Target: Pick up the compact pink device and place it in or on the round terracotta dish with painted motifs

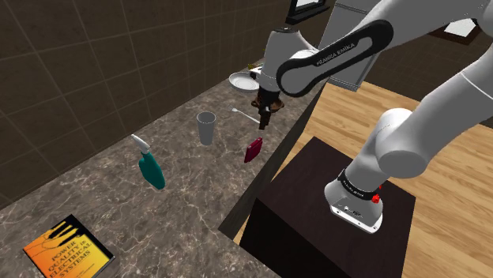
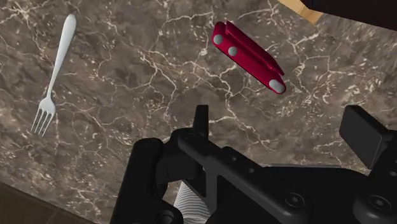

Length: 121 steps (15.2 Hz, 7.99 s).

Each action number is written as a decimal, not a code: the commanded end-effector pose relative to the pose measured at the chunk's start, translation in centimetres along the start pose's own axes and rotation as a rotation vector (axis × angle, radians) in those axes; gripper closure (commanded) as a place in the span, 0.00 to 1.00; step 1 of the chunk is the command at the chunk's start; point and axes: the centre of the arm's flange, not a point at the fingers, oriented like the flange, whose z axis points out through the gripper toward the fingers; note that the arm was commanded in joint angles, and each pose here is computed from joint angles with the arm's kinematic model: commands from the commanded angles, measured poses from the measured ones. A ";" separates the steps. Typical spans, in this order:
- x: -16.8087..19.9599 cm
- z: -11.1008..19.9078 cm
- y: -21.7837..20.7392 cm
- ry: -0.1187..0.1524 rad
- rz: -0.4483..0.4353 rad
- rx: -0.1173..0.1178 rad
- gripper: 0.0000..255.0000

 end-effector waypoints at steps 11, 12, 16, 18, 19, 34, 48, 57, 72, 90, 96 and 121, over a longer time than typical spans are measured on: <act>4.0 12.8 -3.3 -0.038 -0.293 0.011 0.00; 4.0 13.4 -3.3 -0.038 -0.293 0.011 0.00; 3.9 15.5 -3.3 -0.038 -0.293 0.011 0.00; 3.8 16.3 -3.3 -0.038 -0.293 0.011 0.00; 3.8 16.3 -3.3 -0.038 -0.293 0.011 0.00; 3.8 16.3 -3.3 -0.038 -0.293 0.011 1.00; 3.9 9.4 -3.2 -0.038 -0.293 0.011 1.00; 3.9 4.7 -3.1 -0.038 -0.293 0.011 1.00; -0.3 4.0 14.9 -0.038 -0.293 0.011 1.00; -5.7 3.5 38.0 -0.038 -0.293 0.011 1.00; -6.2 5.6 39.9 -0.038 -0.293 0.011 1.00; -6.2 12.2 39.8 -0.038 -0.293 0.011 0.00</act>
